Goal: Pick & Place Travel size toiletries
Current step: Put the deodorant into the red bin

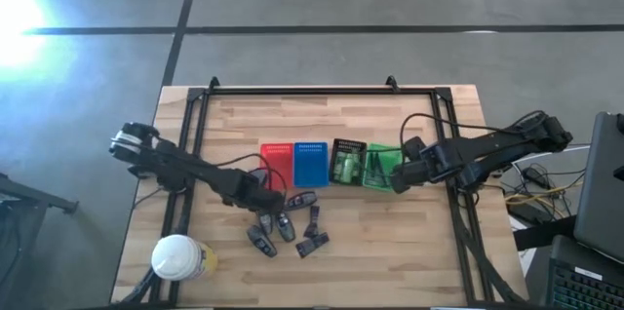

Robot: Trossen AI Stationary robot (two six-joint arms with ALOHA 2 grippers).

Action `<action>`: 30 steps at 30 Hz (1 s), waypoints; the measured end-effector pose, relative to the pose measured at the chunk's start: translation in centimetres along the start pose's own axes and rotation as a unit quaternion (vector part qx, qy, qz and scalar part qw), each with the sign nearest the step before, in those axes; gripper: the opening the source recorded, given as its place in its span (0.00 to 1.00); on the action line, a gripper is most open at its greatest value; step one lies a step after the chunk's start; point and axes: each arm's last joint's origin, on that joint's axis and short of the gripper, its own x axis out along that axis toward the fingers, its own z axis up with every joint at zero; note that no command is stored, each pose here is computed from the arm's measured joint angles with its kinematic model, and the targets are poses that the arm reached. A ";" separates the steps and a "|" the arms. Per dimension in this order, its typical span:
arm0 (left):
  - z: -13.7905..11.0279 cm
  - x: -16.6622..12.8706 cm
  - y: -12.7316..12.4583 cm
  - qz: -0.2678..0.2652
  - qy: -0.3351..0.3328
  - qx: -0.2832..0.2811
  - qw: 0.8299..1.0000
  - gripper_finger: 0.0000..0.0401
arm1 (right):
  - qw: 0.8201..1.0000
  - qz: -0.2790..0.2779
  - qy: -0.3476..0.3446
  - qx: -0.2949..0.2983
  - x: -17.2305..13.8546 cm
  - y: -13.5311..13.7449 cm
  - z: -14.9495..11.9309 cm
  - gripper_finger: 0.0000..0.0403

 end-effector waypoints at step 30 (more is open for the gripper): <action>0.4 -1.9 0.6 0.015 -0.013 0.046 0.999 0.54 | 0.999 0.023 -0.027 0.026 0.3 -0.3 0.0 0.74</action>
